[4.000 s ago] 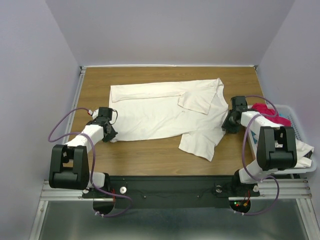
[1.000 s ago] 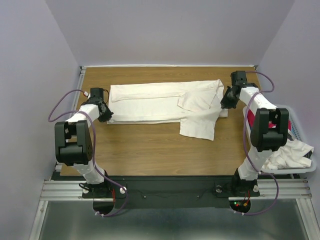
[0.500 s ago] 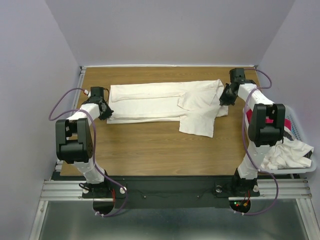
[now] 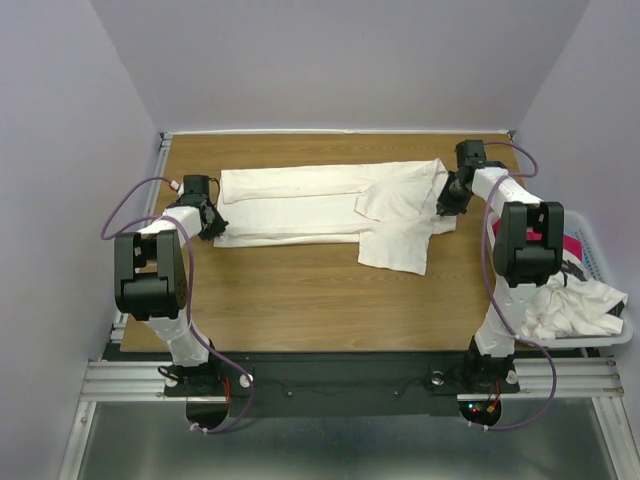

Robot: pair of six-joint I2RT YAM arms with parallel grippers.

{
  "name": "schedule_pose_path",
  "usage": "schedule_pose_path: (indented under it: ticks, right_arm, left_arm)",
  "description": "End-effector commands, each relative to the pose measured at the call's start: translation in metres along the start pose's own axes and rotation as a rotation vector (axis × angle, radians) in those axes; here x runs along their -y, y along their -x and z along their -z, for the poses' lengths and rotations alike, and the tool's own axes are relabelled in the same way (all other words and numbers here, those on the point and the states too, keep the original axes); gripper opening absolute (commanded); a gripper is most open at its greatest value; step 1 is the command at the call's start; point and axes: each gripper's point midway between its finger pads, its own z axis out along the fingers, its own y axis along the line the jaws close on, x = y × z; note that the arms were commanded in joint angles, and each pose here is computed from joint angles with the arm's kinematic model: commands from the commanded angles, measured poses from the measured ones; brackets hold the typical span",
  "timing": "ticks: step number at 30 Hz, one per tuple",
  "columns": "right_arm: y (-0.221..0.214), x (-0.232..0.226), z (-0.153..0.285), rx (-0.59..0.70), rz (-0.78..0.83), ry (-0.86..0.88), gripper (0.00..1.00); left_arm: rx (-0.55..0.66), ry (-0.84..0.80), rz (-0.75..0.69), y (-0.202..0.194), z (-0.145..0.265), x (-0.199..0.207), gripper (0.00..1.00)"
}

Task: Fold and stack the t-shirts
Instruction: Fold the tshirt

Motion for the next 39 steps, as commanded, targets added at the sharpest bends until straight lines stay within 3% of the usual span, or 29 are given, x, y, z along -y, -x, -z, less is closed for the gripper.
schedule_pose_path:
  ticks: [1, 2, 4, 7, 12, 13, 17, 22, 24, 28, 39]
  right_arm:
    - [0.032, -0.011, 0.029, 0.113, 0.018, 0.039, 0.24]
    - [0.031, -0.011, 0.035, 0.119, 0.024, 0.047, 0.33]
    - [0.033, -0.014, 0.057, 0.155, 0.032, 0.074, 0.43]
    - [0.02, -0.014, 0.077, 0.161, 0.04, 0.106, 0.51]
    - [-0.027, -0.007, 0.087, 0.09, 0.033, 0.154, 0.51]
    - [-0.054, -0.009, 0.08, 0.035, 0.05, 0.162, 0.51]
    - [-0.101, -0.002, 0.076, -0.041, 0.046, 0.181, 0.51]
    - [-0.143, 0.001, 0.067, -0.115, 0.023, 0.194, 0.51]
    - [-0.153, 0.001, 0.065, -0.127, 0.019, 0.196, 0.51]
    - [-0.156, 0.001, 0.062, -0.119, 0.005, 0.193, 0.51]
    - [-0.156, 0.0, 0.053, -0.111, -0.028, 0.182, 0.51]
  left_arm:
    - [0.08, -0.039, 0.022, 0.029, 0.015, 0.01, 0.25]
    - [0.091, -0.045, 0.023, 0.031, 0.021, 0.011, 0.39]
    - [0.128, -0.058, 0.028, 0.038, 0.036, 0.011, 0.53]
    - [0.166, -0.075, 0.031, 0.039, 0.056, 0.009, 0.64]
    - [0.145, -0.123, -0.004, 0.012, 0.078, 0.012, 0.8]
    - [0.144, -0.158, -0.028, 0.004, 0.088, 0.022, 0.81]
    - [0.103, -0.277, -0.116, -0.034, 0.107, 0.062, 0.84]
    - [-0.039, -0.53, -0.29, -0.112, 0.135, 0.152, 0.84]
    - [-0.032, -0.581, -0.333, -0.117, 0.144, 0.182, 0.83]
    - [-0.11, -0.606, -0.445, -0.161, 0.135, 0.224, 0.81]
    - [-0.181, -0.64, -0.64, -0.224, 0.117, 0.297, 0.75]
